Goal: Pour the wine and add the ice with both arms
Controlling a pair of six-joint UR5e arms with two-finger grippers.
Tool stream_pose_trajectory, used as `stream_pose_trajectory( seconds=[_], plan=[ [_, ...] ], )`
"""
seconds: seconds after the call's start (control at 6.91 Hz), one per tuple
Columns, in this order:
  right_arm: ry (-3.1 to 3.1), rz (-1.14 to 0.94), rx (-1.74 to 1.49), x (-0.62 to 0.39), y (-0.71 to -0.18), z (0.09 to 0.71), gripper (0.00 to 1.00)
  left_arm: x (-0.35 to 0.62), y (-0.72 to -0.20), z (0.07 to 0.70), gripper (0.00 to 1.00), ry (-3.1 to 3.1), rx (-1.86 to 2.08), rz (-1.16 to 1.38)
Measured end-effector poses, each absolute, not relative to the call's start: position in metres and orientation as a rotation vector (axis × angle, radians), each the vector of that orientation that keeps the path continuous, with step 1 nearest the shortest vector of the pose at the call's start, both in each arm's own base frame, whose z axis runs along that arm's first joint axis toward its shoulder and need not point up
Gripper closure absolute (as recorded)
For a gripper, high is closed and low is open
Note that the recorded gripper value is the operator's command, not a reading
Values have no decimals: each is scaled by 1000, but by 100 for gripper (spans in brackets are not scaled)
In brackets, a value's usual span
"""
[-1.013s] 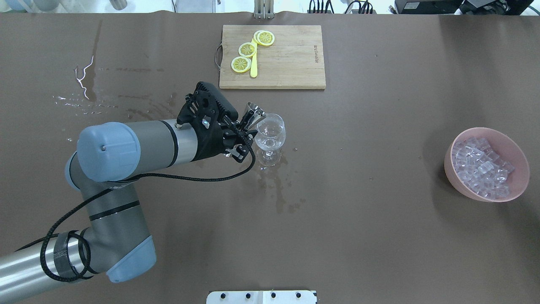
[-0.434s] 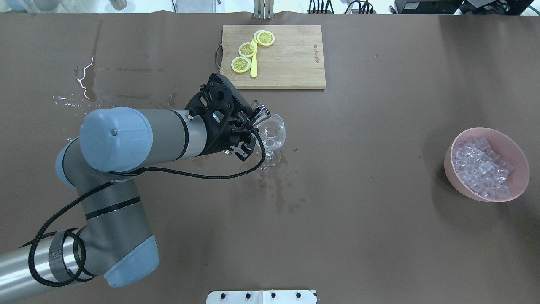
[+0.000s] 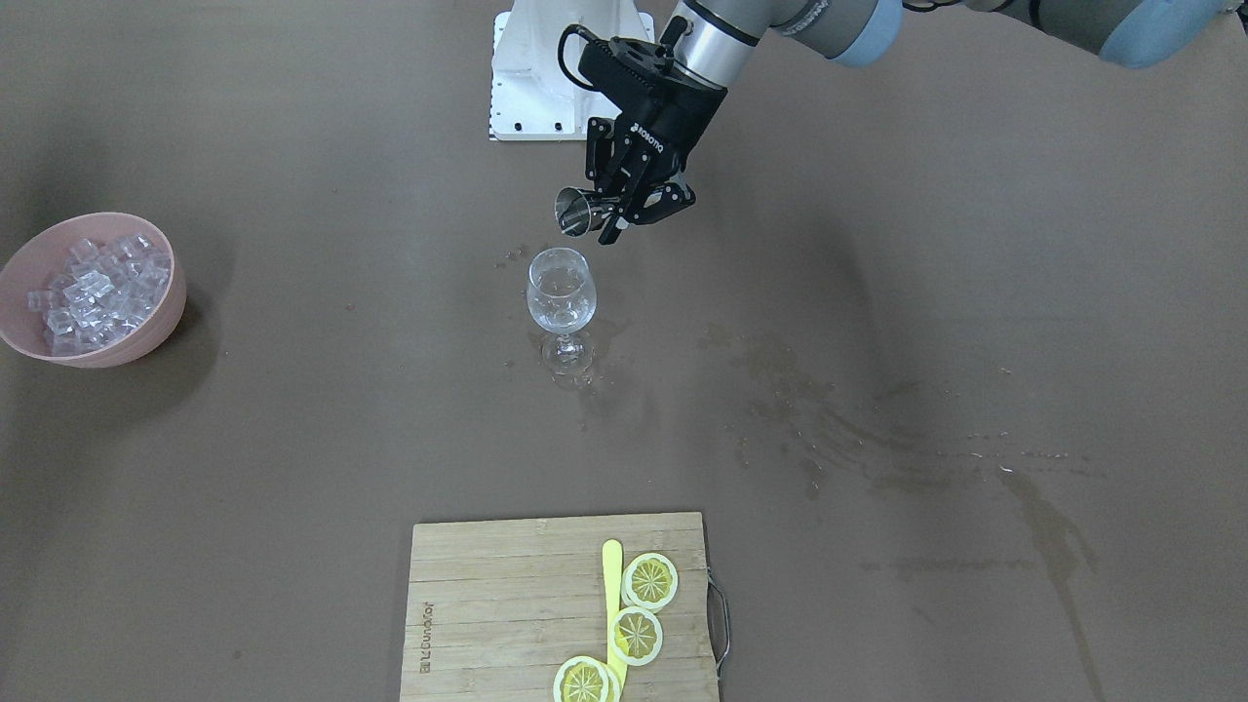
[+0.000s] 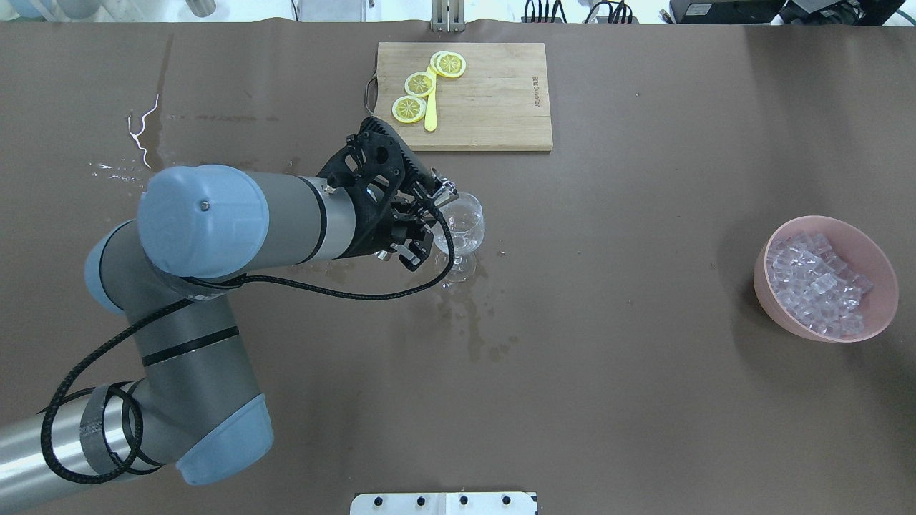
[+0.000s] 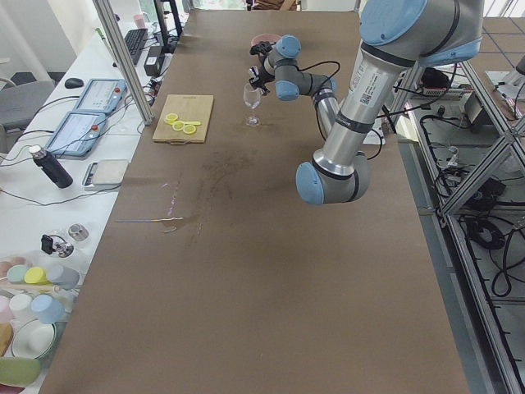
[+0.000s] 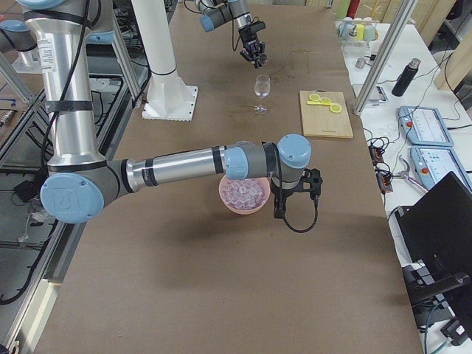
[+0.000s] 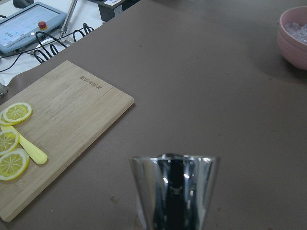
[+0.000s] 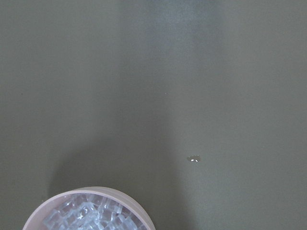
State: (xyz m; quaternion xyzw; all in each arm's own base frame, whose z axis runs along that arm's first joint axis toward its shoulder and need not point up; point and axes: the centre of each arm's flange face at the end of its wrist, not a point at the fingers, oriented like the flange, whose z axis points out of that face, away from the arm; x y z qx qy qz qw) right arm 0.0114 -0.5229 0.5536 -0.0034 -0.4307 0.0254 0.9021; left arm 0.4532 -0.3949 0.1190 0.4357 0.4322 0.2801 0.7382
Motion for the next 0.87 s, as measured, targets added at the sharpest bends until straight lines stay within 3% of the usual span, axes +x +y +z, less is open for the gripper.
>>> stream_pose_trajectory(
  seconds=[0.87],
  plan=[
    [-890,55,-12,11,-522,555,0,432,-404,90,100,801,869,723]
  ],
)
